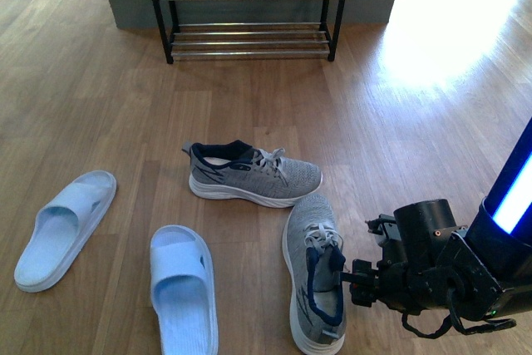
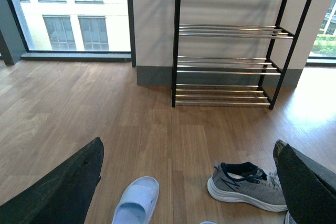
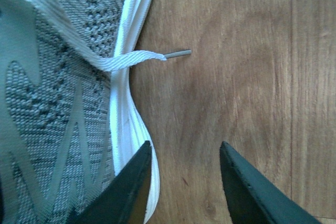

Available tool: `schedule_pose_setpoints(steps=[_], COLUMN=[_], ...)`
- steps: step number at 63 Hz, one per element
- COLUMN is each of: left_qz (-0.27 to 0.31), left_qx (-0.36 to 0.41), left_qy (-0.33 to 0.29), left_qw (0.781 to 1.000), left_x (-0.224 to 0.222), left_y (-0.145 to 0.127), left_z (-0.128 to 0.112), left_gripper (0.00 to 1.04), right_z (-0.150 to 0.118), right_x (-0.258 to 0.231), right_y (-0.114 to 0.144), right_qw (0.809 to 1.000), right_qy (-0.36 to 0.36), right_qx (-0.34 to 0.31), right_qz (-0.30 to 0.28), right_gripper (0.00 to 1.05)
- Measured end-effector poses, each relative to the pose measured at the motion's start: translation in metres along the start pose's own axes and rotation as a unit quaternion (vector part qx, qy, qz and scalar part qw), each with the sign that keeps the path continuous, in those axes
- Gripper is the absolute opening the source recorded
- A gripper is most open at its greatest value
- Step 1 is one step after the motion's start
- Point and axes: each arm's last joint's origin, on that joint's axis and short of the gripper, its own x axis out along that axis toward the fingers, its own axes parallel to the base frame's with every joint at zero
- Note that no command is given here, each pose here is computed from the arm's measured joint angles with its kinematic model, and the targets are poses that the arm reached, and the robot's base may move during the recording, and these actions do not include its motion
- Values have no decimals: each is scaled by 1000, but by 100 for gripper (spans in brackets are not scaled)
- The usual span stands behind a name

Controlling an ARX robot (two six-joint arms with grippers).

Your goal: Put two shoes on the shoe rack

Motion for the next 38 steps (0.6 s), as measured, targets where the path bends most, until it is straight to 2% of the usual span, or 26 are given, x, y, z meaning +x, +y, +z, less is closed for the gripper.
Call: schedule_pose_setpoints(steps=[8,9,21,29,33,38], left_qz=[0,0,0,0,0,0], left_qx=[0,0,0,0,0,0], left_qy=[0,0,0,0,0,0], left_qw=[1000,1000,1000,1000,1000,1000], left_x=[0,0,0,0,0,0], left_y=[0,0,0,0,0,0], left_z=[0,0,0,0,0,0], left_gripper=[95,95,95,95,95,95], right_z=[-6,-7,-4,10,10,6], right_x=[-2,-3,-33,-87,-102,-100], right_y=[0,0,5,11,6,-2], right_qw=[1000,1000,999,995,993,994], right_qy=[3,3,-30,-87,-103,-97], right_qx=[-2,-5,-21,-39,-55,-46], right_qz=[7,6,17,40,17,5], right_gripper=[3,1,2,2,2,3])
